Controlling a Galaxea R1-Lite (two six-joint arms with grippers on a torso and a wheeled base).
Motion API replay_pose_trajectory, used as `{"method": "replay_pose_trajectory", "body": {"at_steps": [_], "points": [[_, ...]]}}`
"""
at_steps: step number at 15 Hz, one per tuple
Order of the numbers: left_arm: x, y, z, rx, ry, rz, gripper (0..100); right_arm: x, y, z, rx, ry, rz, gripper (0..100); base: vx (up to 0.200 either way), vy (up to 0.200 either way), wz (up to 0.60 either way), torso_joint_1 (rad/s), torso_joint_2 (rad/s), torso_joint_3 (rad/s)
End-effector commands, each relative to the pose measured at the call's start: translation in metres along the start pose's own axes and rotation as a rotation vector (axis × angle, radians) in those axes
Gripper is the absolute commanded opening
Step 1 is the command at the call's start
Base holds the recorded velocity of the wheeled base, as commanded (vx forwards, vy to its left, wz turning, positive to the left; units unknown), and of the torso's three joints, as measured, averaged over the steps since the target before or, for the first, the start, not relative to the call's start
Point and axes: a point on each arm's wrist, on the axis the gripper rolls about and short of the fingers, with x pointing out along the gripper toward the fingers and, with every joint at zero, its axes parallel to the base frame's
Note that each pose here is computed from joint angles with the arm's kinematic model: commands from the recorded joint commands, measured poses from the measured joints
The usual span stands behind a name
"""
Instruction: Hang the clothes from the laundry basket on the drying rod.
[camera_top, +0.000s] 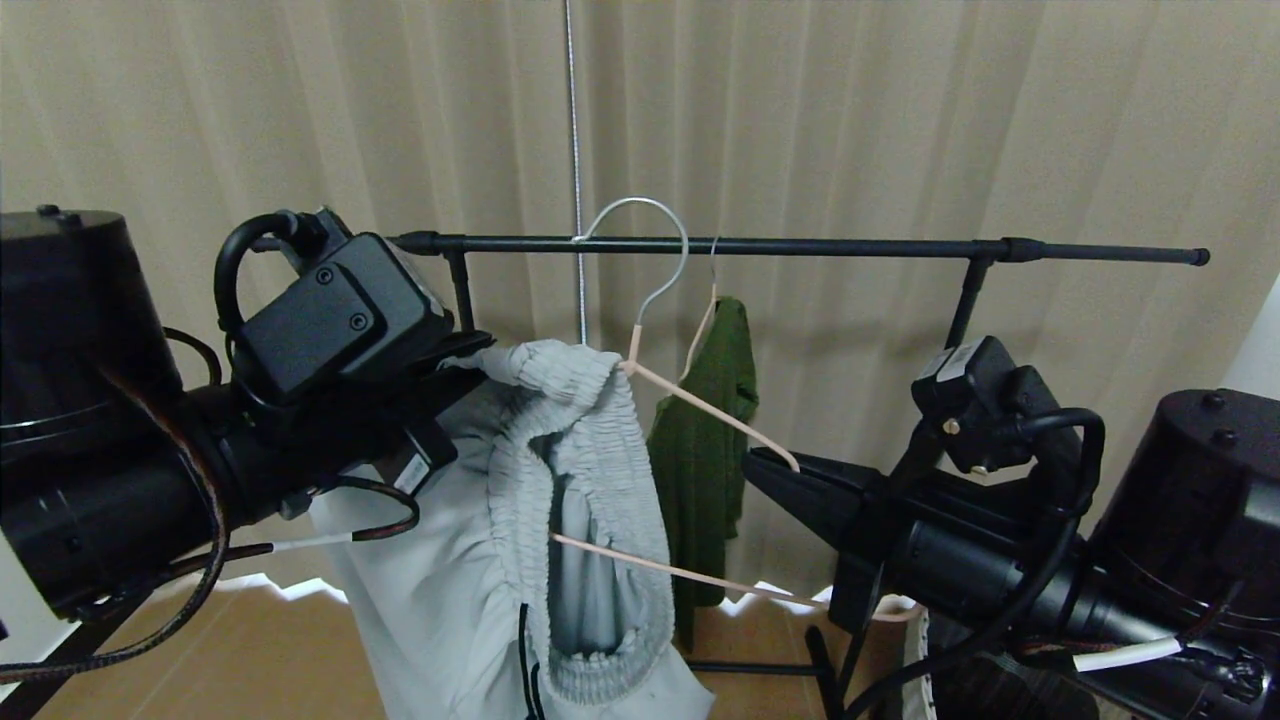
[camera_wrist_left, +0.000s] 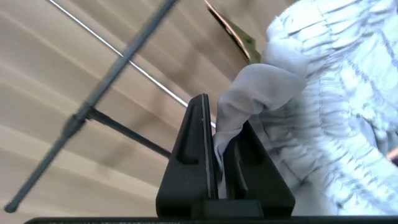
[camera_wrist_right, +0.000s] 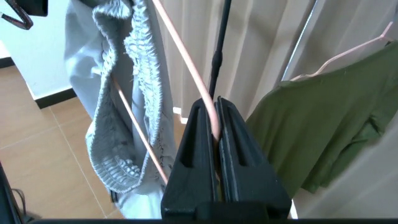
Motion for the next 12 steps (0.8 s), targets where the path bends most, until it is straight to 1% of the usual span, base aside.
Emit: {"method": "replay_pose_trajectory", "body": {"at_steps": [1, 2, 4, 5, 6, 7, 8, 9, 10, 11, 12], "points": [[0.000, -0.003, -0.003, -0.002, 0.004, 0.000, 0, 0.001, 0.000, -0.002, -0.001, 0.010, -0.002, 0, 0.000, 0.000, 0.00, 0.000, 0.00, 0.000], [0.000, -0.001, -0.004, -0.004, 0.007, 0.010, 0, 0.000, 0.000, -0.002, -0.003, 0.011, -0.002, 100, 0.000, 0.000, 0.00, 0.000, 0.00, 0.000], [-0.001, 0.003, -0.007, -0.008, 0.020, 0.030, 0, 0.001, 0.000, -0.002, -0.003, 0.010, -0.006, 100, 0.000, 0.000, 0.00, 0.000, 0.00, 0.000], [-0.001, 0.007, -0.010, -0.011, 0.037, 0.050, 0, 0.000, -0.001, -0.002, -0.002, 0.008, -0.011, 100, 0.000, 0.000, 0.00, 0.000, 0.00, 0.000], [-0.001, 0.010, -0.014, -0.013, 0.072, 0.085, 0, -0.001, -0.001, -0.002, -0.002, 0.008, -0.011, 100, 0.000, 0.000, 0.00, 0.000, 0.00, 0.000], [-0.002, 0.013, -0.019, -0.019, 0.122, 0.137, 0, -0.001, -0.002, -0.002, -0.002, 0.010, -0.014, 100, 0.000, 0.000, 0.00, 0.000, 0.00, 0.000], [-0.004, 0.013, -0.023, -0.029, 0.166, 0.174, 0, -0.002, -0.003, -0.005, -0.012, 0.019, -0.019, 100, 0.000, 0.000, 0.00, 0.000, 0.00, 0.000], [-0.006, 0.011, -0.028, -0.048, 0.209, 0.206, 0, -0.002, -0.006, -0.009, -0.040, 0.037, -0.032, 100, 0.000, 0.000, 0.00, 0.000, 0.00, 0.000], [-0.006, 0.011, -0.030, -0.072, 0.227, 0.225, 0, -0.003, -0.008, -0.013, -0.058, 0.051, -0.038, 100, 0.000, 0.000, 0.00, 0.000, 0.00, 0.000], [-0.007, 0.012, -0.030, -0.130, 0.242, 0.262, 0, 0.000, -0.010, -0.019, -0.074, 0.075, -0.045, 100, 0.000, 0.000, 0.00, 0.000, 0.00, 0.000], [-0.006, 0.012, -0.028, -0.162, 0.230, 0.270, 0, 0.001, -0.010, -0.020, -0.074, 0.078, -0.045, 100, 0.000, 0.000, 0.00, 0.000, 0.00, 0.000]]}}
